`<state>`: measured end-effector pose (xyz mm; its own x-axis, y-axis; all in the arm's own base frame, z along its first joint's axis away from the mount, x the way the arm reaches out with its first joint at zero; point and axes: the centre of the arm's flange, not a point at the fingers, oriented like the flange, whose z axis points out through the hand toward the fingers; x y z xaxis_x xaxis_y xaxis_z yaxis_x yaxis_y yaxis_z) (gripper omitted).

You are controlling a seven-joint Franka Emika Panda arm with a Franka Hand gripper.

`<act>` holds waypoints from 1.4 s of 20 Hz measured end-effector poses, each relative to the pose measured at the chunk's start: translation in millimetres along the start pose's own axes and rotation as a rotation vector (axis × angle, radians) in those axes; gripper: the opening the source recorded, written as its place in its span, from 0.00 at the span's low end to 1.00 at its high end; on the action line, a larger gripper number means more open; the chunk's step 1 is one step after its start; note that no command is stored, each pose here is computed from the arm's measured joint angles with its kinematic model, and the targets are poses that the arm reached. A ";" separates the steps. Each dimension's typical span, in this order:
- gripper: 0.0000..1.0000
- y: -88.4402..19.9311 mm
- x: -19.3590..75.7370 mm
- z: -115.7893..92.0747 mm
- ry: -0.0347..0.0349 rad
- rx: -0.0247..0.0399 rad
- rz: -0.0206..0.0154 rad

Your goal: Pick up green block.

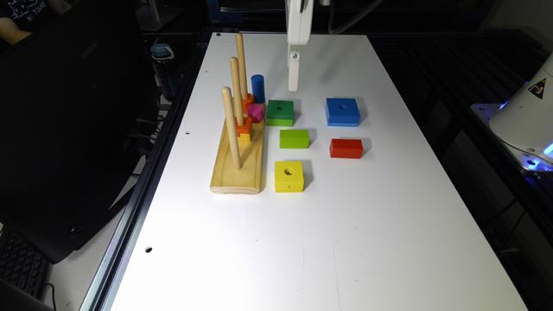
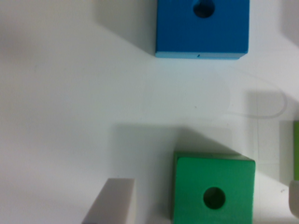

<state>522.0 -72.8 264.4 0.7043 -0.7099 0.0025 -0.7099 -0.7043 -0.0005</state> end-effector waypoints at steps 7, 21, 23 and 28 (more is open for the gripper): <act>1.00 0.1 -0.1 1.8 -0.0019 -0.0014 0.0000; 1.00 -8.9 -3.3 25.1 -0.0010 0.0061 -0.0041; 1.00 -10.8 -4.1 24.8 -0.0006 0.0076 -0.0054; 1.00 -11.2 -4.0 24.9 -0.0003 0.0080 -0.0058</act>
<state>527.2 -62.1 239.5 0.7084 -0.7058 0.0022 -0.7058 -0.7084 -0.0085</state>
